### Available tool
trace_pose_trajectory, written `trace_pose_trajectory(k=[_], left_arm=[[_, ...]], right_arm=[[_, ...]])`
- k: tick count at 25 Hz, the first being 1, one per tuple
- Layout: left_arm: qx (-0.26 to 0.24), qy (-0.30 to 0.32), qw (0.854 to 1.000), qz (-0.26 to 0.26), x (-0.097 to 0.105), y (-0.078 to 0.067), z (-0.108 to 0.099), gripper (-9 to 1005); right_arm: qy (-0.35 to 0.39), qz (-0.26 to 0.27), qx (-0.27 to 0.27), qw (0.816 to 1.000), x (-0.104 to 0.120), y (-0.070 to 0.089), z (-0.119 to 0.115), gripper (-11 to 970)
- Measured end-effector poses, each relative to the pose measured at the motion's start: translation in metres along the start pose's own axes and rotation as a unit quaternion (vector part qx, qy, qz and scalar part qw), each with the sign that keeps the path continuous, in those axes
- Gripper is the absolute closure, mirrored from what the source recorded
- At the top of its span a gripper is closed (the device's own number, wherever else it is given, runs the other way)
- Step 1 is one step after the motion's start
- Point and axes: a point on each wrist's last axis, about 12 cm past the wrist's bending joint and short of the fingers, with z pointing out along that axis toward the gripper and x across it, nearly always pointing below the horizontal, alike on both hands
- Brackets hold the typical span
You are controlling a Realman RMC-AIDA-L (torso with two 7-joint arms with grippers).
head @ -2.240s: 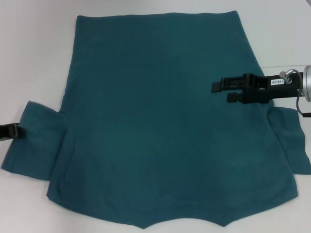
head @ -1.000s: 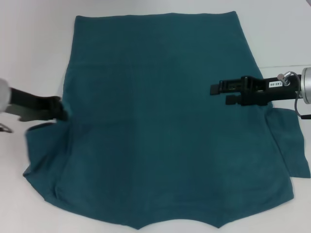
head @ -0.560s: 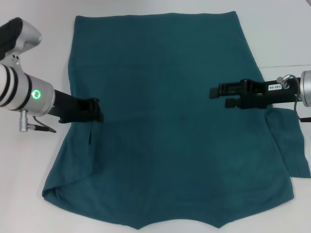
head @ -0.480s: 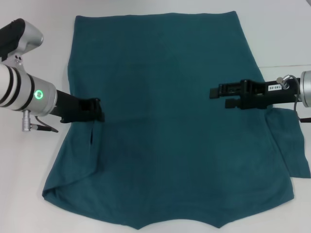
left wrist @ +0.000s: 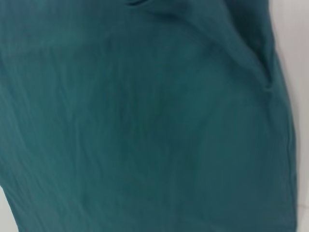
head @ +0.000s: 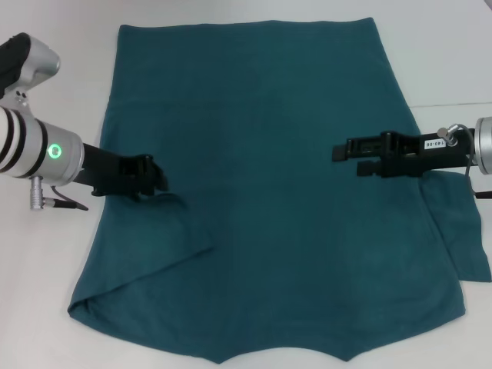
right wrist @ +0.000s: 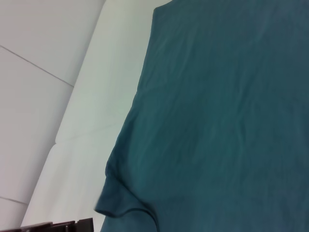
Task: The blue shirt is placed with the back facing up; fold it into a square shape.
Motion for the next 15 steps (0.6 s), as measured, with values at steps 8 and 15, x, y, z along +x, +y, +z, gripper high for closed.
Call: trace_pose_trajectory(k=[8, 15], left_arm=[[0.148, -0.049, 0.988, -0.013, 0.019, 0.022, -0.036, 675], [0.21, -0.042, 0.974, -0.069, 0.06, 0.067, -0.063, 387]], right_arm=[[0.004, -0.019, -0.003, 1.0, 0.001, 0.001, -0.001, 152], [0.005, -0.054, -0.007, 0.998, 0.0, 0.002, -0.002, 152]])
